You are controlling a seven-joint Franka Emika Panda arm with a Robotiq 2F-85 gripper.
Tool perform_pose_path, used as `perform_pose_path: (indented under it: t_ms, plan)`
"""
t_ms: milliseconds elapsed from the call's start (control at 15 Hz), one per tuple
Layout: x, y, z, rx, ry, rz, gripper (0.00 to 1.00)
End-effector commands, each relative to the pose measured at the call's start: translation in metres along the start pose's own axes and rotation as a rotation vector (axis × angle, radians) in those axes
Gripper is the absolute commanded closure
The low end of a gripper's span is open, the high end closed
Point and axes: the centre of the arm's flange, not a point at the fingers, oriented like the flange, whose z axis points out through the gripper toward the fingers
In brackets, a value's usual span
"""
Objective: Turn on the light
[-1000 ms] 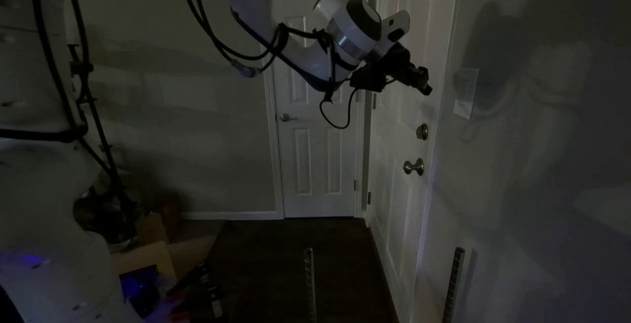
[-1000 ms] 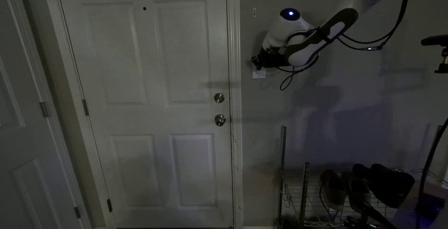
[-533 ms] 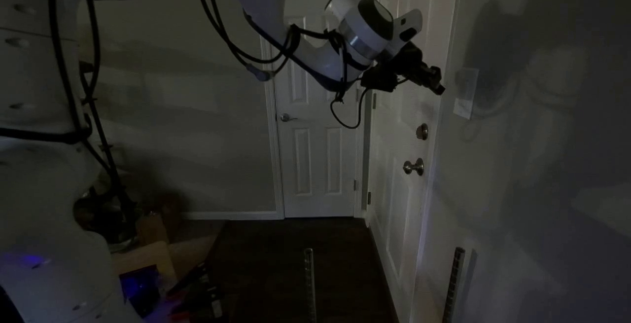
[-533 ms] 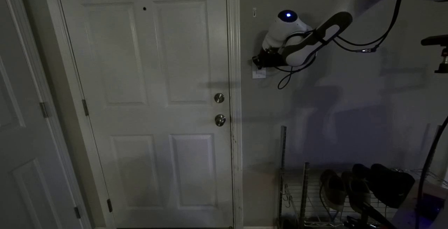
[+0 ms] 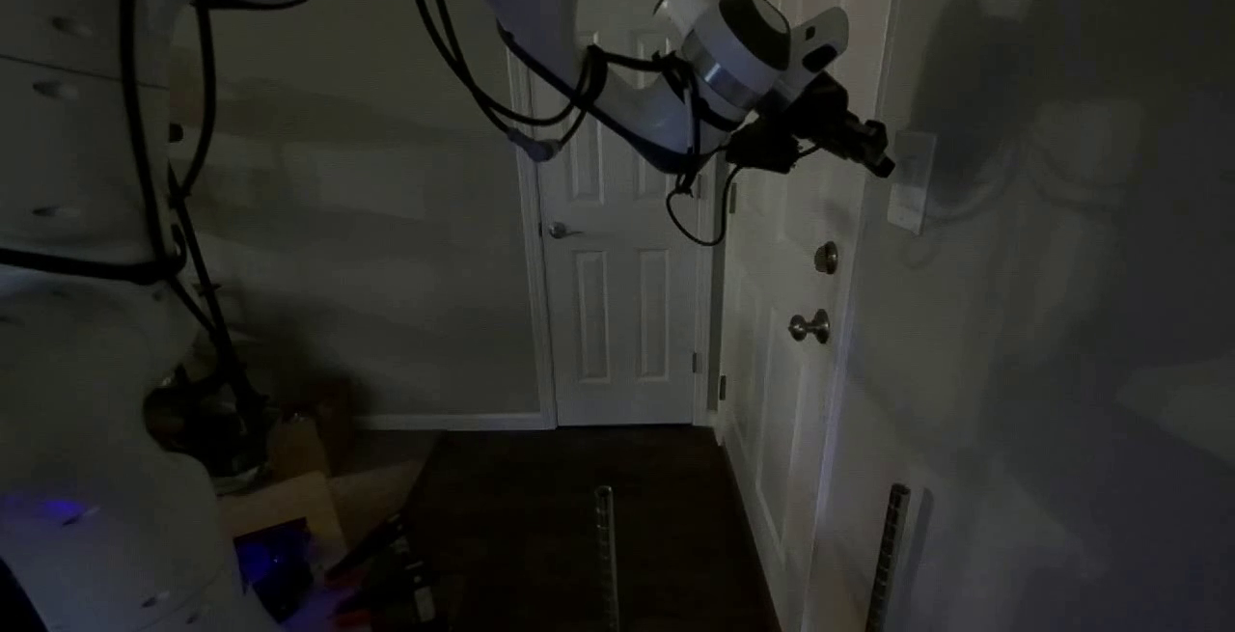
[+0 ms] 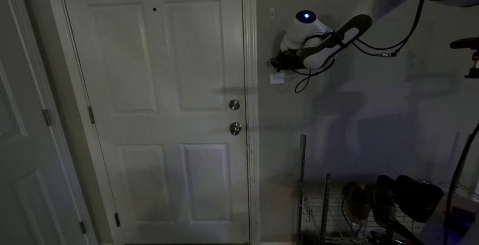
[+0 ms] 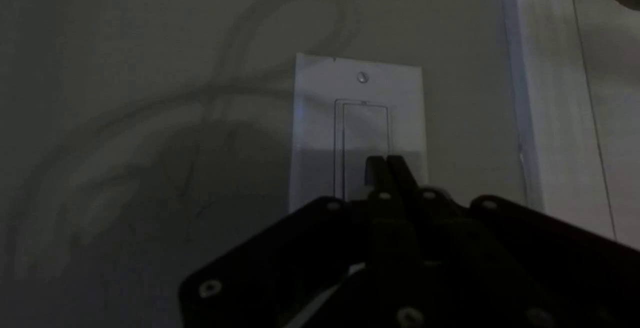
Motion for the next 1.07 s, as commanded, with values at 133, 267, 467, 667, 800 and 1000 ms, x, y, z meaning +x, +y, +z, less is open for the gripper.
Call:
perform_pose_path:
  t_ms: [133, 267, 467, 667, 800, 1000]
  plan:
    - [0.015, 0.000, 0.001, -0.036, 0.023, 0.054, 0.94]
    - [0.016, 0.002, 0.003, -0.045, 0.023, 0.060, 0.94]
    - [0.008, 0.003, 0.009, -0.056, 0.005, 0.060, 0.94]
    - [-0.005, 0.002, 0.009, -0.054, -0.012, 0.059, 0.94]
    - [-0.008, -0.001, 0.009, -0.048, -0.014, 0.051, 0.94]
    - [-0.003, -0.009, 0.008, -0.048, -0.004, 0.046, 0.94]
